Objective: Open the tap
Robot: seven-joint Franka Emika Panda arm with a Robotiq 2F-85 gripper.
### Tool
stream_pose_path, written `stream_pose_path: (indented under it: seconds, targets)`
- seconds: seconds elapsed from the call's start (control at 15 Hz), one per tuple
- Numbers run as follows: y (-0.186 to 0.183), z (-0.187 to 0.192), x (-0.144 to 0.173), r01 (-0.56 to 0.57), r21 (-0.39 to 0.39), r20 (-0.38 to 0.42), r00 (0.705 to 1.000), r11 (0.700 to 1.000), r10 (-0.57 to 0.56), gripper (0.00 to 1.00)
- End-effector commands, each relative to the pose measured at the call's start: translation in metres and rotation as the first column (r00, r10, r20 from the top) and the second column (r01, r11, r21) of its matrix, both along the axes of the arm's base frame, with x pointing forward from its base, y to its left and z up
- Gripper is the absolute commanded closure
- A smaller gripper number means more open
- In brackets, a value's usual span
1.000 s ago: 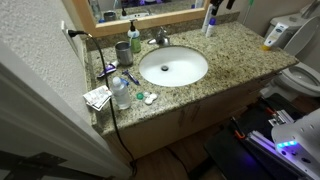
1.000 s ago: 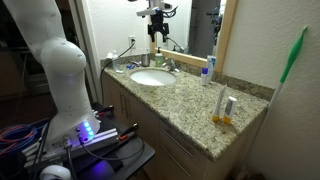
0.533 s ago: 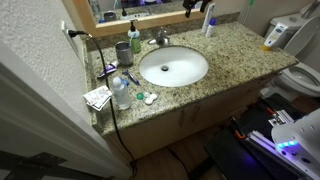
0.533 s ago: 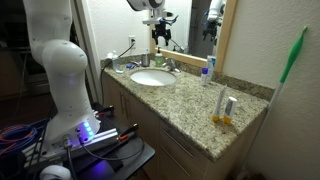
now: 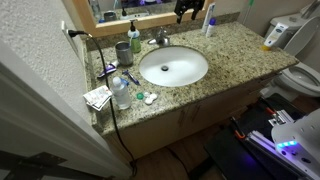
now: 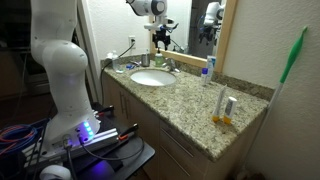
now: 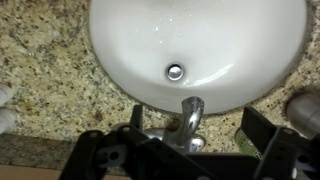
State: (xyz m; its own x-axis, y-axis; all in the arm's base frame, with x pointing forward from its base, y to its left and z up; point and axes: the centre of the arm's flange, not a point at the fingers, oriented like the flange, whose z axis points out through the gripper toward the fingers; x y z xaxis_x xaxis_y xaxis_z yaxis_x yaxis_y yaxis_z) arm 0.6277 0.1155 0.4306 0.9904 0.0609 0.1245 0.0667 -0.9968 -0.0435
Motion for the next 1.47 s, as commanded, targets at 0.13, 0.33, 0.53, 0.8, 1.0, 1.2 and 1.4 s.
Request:
stream_pose_path:
  seconds: [0.13,0.33,0.53,0.8,1.0,1.2,1.4]
  targets:
    - [0.021,-0.034,0.066,0.068,0.061,0.014,0.998,0.996,-0.069,0.0]
    - [0.015,-0.036,0.041,0.042,0.041,0.0,0.999,0.998,-0.042,0.0]
    - [0.015,-0.041,0.048,0.048,0.031,-0.009,0.999,0.998,-0.047,0.0]
    - [0.017,-0.063,0.066,0.074,0.033,0.024,0.997,0.997,-0.075,0.0]
    - [0.017,-0.074,0.078,0.094,0.032,0.046,0.994,0.995,-0.096,0.0]
    - [0.02,-0.082,0.087,0.098,0.03,0.059,0.993,0.995,-0.1,0.0]
    - [0.023,-0.088,0.095,0.11,0.026,0.077,0.991,0.994,-0.112,0.0]
